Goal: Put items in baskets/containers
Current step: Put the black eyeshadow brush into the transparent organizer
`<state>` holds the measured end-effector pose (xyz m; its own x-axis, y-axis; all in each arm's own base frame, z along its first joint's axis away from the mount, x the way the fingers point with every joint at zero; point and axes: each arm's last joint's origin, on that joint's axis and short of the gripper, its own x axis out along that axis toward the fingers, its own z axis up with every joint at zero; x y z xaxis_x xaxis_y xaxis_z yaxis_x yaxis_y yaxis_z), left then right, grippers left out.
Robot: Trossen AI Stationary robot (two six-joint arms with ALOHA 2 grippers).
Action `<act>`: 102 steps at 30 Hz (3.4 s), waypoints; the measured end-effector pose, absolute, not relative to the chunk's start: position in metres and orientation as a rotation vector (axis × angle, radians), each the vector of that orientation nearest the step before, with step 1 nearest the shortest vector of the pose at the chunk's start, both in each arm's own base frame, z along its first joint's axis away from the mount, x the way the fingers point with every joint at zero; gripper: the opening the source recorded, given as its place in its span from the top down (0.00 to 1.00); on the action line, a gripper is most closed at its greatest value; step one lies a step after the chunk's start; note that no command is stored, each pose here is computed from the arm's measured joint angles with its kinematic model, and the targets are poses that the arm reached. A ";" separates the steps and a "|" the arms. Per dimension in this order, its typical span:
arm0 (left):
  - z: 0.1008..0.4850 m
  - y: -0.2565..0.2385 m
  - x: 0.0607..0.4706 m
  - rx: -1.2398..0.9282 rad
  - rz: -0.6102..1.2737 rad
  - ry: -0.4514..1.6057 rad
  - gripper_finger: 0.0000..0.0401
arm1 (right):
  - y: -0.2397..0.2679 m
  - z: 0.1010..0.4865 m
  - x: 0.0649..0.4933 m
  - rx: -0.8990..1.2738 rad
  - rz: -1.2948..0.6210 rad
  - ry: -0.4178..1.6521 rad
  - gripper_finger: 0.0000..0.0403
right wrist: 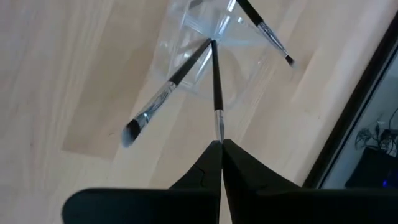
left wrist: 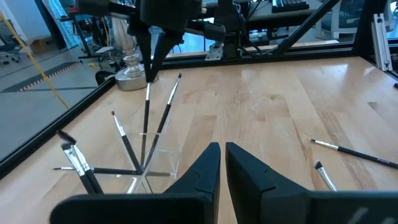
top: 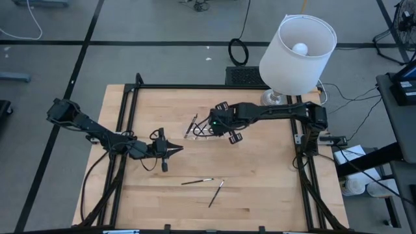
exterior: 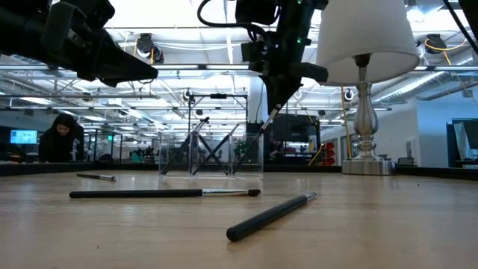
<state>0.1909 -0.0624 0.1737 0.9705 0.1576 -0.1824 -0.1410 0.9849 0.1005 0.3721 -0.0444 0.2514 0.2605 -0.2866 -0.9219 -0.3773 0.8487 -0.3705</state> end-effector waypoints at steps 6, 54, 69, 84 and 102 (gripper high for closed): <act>0.174 -0.062 0.191 0.087 0.151 0.191 0.91 | -0.045 0.254 0.376 -0.585 0.036 1.276 1.00; 0.173 -0.063 0.191 0.100 0.158 0.197 0.91 | 0.087 0.203 0.231 -0.534 0.128 0.034 1.00; 0.173 -0.062 0.191 0.140 0.157 0.200 0.91 | 0.073 0.198 0.235 -0.416 0.099 0.104 1.00; 0.173 -0.058 0.192 0.142 0.178 0.202 0.91 | 0.073 0.197 0.236 -0.367 0.161 0.093 1.00; 0.174 -0.056 0.193 0.142 0.189 0.201 0.91 | 0.072 0.194 0.238 -0.357 0.156 0.099 1.00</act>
